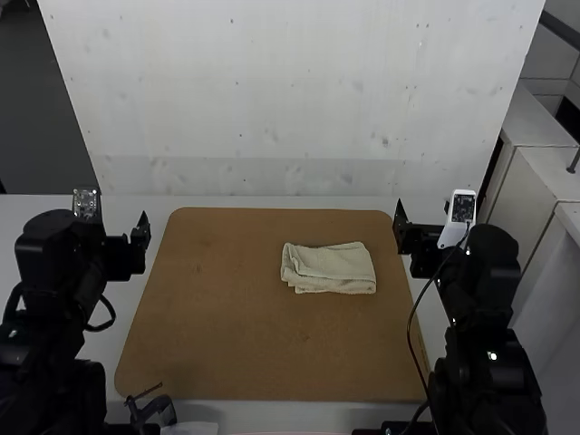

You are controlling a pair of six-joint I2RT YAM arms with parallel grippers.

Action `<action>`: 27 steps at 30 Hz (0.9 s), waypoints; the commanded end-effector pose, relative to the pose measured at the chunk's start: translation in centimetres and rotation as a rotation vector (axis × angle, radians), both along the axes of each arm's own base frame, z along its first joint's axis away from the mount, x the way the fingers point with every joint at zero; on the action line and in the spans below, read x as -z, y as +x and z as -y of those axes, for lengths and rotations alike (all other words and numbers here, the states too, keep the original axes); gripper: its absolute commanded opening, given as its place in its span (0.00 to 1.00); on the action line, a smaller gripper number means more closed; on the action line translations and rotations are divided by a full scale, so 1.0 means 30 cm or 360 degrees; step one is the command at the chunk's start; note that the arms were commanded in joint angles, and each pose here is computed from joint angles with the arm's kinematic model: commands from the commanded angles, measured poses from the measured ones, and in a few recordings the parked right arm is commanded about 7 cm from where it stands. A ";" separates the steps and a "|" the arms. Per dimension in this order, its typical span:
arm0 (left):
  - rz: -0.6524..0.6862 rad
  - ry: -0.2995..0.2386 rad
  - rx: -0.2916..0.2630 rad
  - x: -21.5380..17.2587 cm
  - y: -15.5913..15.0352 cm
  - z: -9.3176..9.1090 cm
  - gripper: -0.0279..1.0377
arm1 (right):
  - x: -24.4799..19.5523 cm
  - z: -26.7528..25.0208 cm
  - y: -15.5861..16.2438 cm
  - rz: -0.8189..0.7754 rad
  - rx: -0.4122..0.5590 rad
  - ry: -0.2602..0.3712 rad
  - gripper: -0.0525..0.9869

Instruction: Fold the towel.

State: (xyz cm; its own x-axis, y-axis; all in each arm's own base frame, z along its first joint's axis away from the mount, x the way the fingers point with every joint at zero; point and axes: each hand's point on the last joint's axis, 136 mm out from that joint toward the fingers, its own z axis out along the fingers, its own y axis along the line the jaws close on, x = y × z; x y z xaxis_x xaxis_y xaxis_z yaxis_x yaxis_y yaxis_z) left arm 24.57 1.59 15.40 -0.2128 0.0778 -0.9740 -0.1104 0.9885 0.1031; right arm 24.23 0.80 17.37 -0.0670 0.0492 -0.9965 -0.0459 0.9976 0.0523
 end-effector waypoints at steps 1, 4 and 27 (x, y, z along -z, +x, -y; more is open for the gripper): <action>0.0018 -0.0026 0.0083 0.002 0.005 0.035 0.94 | 0.020 -0.023 0.001 -0.0023 -0.0044 0.0037 0.98; -0.0015 0.0032 0.0125 0.019 0.004 0.045 0.94 | 0.019 -0.023 0.000 -0.0027 -0.0042 0.0056 0.98; -0.0031 0.0027 0.0181 0.039 0.005 0.065 0.96 | 0.028 -0.024 0.002 -0.0044 -0.0044 0.0056 0.98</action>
